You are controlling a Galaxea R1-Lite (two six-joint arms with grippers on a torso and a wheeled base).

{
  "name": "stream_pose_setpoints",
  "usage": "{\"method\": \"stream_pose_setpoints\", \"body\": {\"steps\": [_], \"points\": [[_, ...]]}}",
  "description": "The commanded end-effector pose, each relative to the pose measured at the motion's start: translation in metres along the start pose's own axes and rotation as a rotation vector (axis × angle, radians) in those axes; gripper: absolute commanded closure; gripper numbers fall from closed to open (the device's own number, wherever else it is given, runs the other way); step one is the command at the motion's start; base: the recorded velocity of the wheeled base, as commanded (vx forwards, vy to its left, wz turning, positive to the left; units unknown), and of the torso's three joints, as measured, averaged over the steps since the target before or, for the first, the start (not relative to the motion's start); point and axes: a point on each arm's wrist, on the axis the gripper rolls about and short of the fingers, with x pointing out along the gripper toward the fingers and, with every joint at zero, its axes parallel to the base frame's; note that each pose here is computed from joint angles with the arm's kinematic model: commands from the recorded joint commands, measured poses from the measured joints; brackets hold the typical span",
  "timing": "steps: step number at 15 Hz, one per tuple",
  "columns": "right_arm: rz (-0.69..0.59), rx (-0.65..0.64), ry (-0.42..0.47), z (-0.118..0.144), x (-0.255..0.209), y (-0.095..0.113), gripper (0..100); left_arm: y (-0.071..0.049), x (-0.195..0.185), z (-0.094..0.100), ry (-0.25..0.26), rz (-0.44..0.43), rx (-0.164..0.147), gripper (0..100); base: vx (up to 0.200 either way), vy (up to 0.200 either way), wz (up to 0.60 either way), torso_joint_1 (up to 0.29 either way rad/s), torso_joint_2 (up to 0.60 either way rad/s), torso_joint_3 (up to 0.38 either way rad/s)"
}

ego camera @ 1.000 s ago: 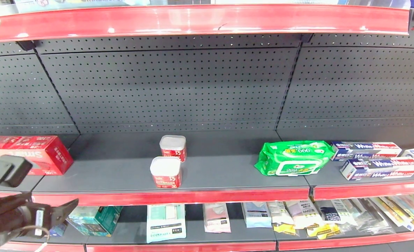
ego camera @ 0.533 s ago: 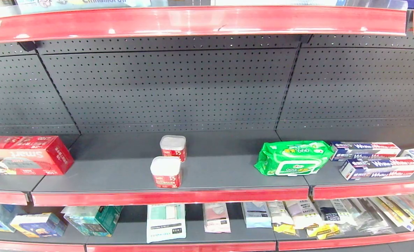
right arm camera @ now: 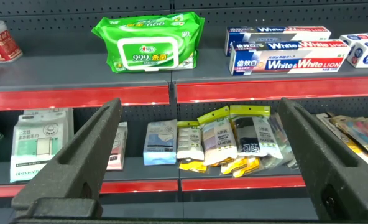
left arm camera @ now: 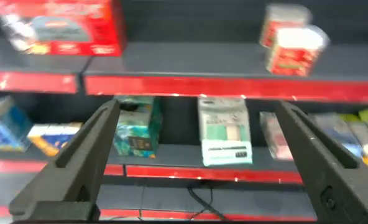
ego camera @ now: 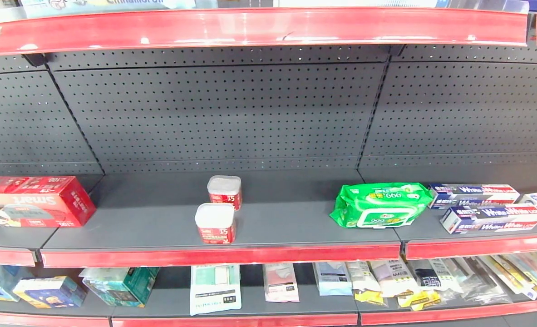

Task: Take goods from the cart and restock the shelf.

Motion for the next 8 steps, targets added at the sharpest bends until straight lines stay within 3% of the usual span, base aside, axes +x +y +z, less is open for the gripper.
{"method": "stream_pose_setpoints", "body": {"steps": [1, 6, 7, 8], "points": [[0.0, 0.0, 0.002, -0.0001, 0.0001, 0.0, 0, 0.0013, -0.0003, -0.0006, -0.008, 0.058, -0.035, 0, 0.0, 0.0, 0.0, 0.0, 0.0, 0.0], [0.001, -0.001, 0.002, -0.0001, 0.0001, 0.0, 0, 0.004, -0.0003, 0.0, -0.024, 0.177, -0.036, 0, 0.0, 0.0, 0.0, 0.0, 0.0, 0.0], [0.0, 0.0, 0.002, -0.0001, 0.0001, 0.0, 0, 0.0041, -0.0001, -0.0004, -0.024, 0.182, -0.053, 0, 0.0, 0.0, 0.0, 0.0, 0.0, 0.0], [0.0, 0.0, 0.002, -0.0001, 0.0001, 0.0, 0, 0.0042, 0.0, -0.0004, -0.031, 0.188, -0.095, 0, 0.0, 0.0, 0.0, 0.0, 0.0, 0.0]]}}
